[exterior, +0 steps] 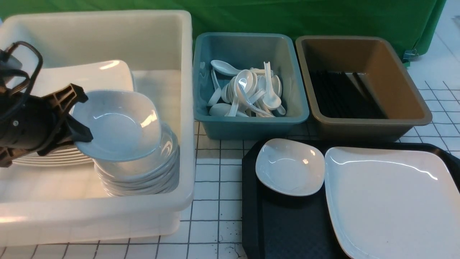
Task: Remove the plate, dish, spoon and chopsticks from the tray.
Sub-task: Use the left arm to put the small plate into the large storage box on the left, then use the left arm to grab a small plate from the dinner plate
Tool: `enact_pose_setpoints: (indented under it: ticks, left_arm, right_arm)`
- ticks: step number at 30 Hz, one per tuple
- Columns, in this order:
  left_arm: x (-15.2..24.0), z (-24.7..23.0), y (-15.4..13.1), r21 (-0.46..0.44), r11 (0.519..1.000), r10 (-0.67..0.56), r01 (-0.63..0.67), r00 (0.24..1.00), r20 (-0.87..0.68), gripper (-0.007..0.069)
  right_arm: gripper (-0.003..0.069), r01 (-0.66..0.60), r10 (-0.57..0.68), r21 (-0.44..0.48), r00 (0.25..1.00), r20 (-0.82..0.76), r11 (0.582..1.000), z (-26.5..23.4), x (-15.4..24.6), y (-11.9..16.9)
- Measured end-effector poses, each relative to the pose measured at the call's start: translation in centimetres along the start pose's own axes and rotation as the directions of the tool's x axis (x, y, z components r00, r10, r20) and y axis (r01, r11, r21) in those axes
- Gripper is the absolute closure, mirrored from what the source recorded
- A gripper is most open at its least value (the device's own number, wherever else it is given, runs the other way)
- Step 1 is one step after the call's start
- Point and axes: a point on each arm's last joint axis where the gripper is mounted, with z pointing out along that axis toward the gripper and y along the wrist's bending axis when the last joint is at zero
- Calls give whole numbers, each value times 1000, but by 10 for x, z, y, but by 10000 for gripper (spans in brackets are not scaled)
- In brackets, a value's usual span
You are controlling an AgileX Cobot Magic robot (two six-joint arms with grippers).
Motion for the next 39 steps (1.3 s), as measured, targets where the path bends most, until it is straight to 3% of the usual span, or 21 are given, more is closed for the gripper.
enact_pose_setpoints:
  ticks: [10, 21, 28, 35, 39]
  left_arm:
    - [5, 0, 0, 1, 999, -36, 36, 998, -52, 548]
    - [17, 3, -7, 1, 1000, 18, -18, 993, -115, 278]
    - [22, 0, 1, -94, 984, 129, -150, 971, -200, 153]
    - [6, -22, -20, -70, 976, 188, -207, 958, -215, 152]
    - [5, -35, -47, 76, 967, 255, -244, 938, -236, 243]
  right_arm:
    - [517, 0, 0, 0, 1000, 0, 1000, 0, 0, 0]
    - [503, 0, 0, 0, 1000, 0, 1000, 0, 0, 0]
    - [495, 0, 0, 0, 1000, -1, 1000, 0, 0, 0]
    - [482, -2, 2, -3, 1000, -2, 1000, 0, 0, 0]
    - [480, -3, 3, -3, 1000, -1, 1000, 0, 0, 0]
